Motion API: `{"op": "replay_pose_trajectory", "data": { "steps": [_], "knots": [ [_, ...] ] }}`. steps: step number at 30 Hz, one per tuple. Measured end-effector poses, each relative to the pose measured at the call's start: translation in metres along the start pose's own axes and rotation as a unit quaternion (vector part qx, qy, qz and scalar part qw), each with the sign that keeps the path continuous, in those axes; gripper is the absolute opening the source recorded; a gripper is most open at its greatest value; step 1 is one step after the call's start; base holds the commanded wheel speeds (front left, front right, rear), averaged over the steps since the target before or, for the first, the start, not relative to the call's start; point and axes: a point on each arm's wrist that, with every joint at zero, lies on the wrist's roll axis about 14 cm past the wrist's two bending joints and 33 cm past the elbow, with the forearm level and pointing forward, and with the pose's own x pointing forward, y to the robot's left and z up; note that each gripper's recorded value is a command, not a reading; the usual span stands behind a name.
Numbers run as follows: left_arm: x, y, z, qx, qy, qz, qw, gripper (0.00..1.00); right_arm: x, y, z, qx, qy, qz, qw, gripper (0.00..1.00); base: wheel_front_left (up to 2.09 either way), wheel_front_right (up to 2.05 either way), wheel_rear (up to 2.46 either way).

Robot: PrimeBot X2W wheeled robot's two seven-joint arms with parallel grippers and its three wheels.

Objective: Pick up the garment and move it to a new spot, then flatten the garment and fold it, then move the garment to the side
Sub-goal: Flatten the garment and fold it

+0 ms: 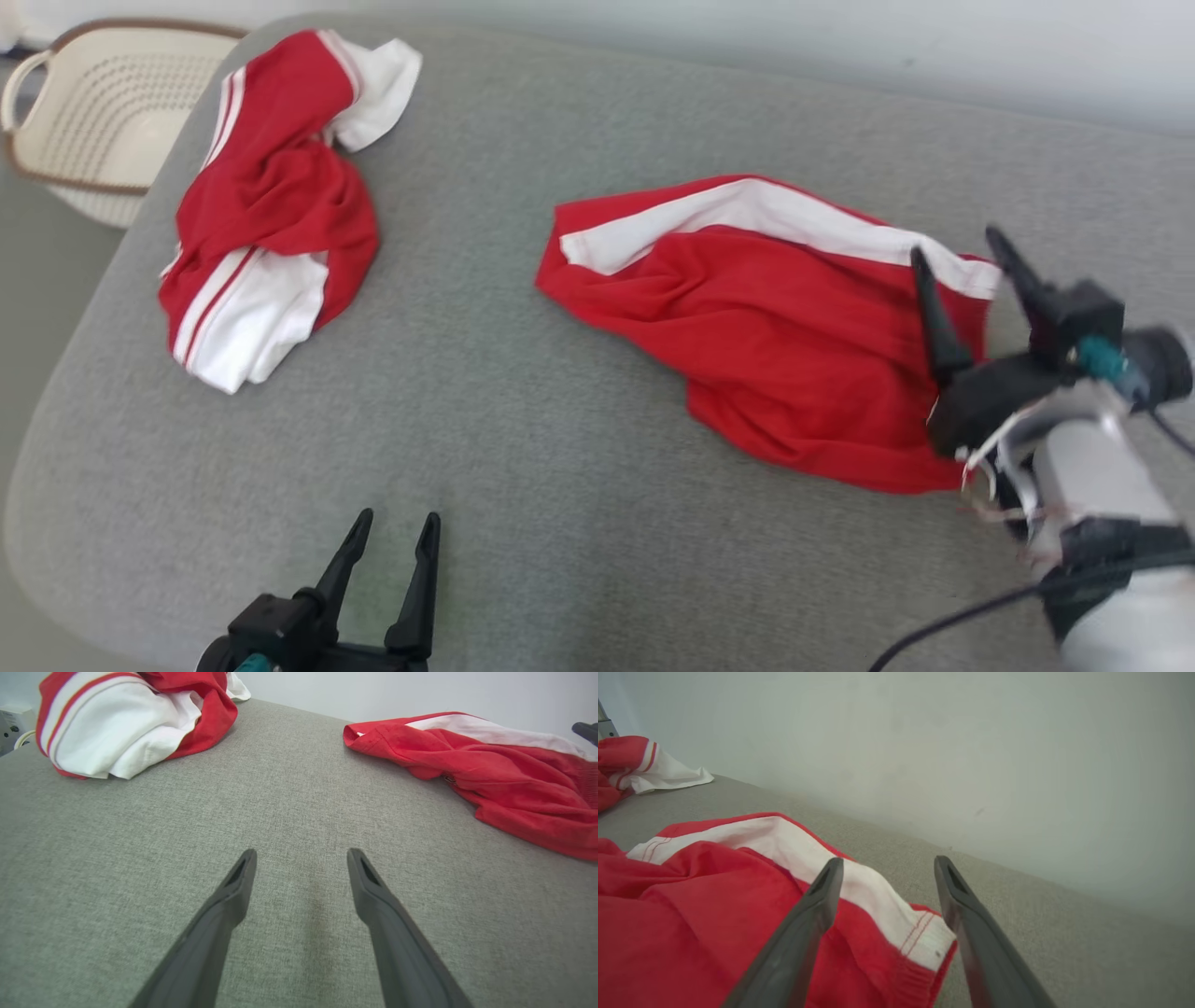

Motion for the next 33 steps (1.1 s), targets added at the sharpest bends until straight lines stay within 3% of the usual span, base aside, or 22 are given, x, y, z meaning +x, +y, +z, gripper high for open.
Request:
{"op": "replay_pose_trajectory", "data": {
  "steps": [14, 21, 33],
  "knots": [
    [0.005, -0.040, 0.010, -0.007, -0.018, -0.062, 0.998, 1.00, -0.099, 0.038, -0.013, 0.078, 0.010, -0.042, 0.996, 1.00, 0.00, 0.00, 0.00],
    [0.002, -0.043, 0.009, -0.008, -0.016, -0.067, 0.998, 1.00, -0.109, 0.065, -0.021, 0.100, 0.025, -0.021, 0.994, 1.00, 0.00, 0.00, 0.00],
    [-0.001, -0.036, 0.008, -0.006, -0.015, -0.060, 0.998, 1.00, -0.107, 0.054, -0.035, 0.126, 0.042, -0.052, 0.990, 1.00, 0.00, 0.00, 0.00]
  ]
}}
